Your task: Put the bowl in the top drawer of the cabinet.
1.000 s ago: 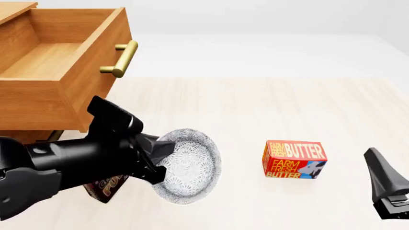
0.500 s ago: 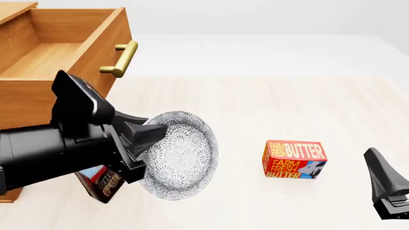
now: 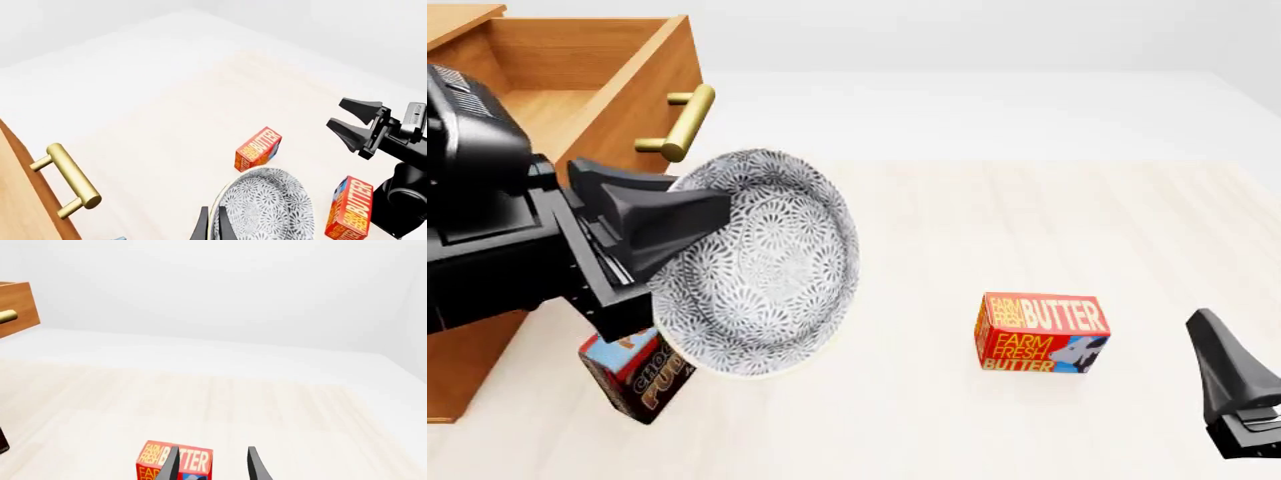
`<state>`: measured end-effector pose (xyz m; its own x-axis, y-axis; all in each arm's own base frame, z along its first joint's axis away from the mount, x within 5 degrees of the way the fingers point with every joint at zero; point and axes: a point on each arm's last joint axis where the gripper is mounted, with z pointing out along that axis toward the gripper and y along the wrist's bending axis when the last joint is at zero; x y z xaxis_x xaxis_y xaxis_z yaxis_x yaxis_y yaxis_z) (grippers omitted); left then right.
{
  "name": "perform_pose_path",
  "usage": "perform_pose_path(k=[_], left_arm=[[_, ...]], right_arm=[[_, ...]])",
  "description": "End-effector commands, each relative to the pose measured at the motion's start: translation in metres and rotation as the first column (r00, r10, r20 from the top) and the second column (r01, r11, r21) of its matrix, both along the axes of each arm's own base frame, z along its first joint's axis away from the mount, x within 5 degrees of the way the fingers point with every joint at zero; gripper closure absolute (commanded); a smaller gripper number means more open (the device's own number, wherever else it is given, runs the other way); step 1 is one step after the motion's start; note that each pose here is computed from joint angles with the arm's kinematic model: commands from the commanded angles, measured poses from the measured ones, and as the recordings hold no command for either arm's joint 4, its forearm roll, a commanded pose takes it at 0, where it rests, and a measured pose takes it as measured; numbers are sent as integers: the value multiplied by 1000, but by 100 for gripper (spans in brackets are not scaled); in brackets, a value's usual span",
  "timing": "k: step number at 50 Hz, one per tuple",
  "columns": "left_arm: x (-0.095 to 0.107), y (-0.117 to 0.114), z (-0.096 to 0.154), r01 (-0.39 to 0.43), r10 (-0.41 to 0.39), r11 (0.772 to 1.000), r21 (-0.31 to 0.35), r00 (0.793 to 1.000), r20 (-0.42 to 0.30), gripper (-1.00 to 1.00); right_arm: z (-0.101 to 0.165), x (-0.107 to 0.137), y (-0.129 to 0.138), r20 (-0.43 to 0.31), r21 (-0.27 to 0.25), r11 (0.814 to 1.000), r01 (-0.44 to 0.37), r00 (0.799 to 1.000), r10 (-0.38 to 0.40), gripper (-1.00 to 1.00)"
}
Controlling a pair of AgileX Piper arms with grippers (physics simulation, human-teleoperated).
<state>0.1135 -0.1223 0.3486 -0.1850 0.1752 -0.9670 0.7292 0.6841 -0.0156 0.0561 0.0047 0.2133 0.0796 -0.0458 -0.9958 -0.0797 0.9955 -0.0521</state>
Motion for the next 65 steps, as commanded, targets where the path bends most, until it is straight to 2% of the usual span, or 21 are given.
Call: perform_pose_path(k=[1, 21, 32, 40, 44, 50, 53, 56, 61, 65], left_arm=[[-2, 11, 20, -32, 33, 999, -29, 998, 51, 100], [-3, 29, 54, -107, 117, 991, -77, 985, 128, 100], [-3, 41, 72, -167, 183, 980, -104, 968, 169, 100], [0, 50, 85, -225, 245, 967, -119, 949, 199, 100], [1, 53, 92, -253, 275, 959, -126, 938, 213, 100], [9, 62, 100, -330, 356, 933, -143, 908, 223, 100], [11, 64, 103, -344, 370, 927, -148, 901, 224, 100], [14, 68, 108, -381, 409, 911, -157, 884, 228, 100], [21, 71, 108, -415, 440, 897, -152, 869, 225, 100], [29, 78, 114, -467, 493, 870, -161, 839, 231, 100]], right_arm=[[0, 0, 0, -1, 1, 1000, 0, 1000, 0, -100], [0, 0, 0, -1, 3, 1000, -1, 1000, 1, -100], [0, 0, 0, -1, 4, 1000, -2, 1000, 2, -100], [0, 0, 0, 0, 3, 1000, -3, 1000, 3, -100], [0, 0, 0, 0, 4, 1000, -3, 1000, 3, -100], [0, 0, 0, 1, 3, 1000, -4, 1000, 4, -100], [0, 0, 0, 0, 3, 1000, -3, 1000, 3, -100], [0, 0, 0, 1, 3, 1000, -3, 1000, 3, -100], [0, 0, 0, 1, 3, 1000, -3, 1000, 3, -100], [1, 0, 0, 1, 3, 1000, -3, 1000, 3, -100]])
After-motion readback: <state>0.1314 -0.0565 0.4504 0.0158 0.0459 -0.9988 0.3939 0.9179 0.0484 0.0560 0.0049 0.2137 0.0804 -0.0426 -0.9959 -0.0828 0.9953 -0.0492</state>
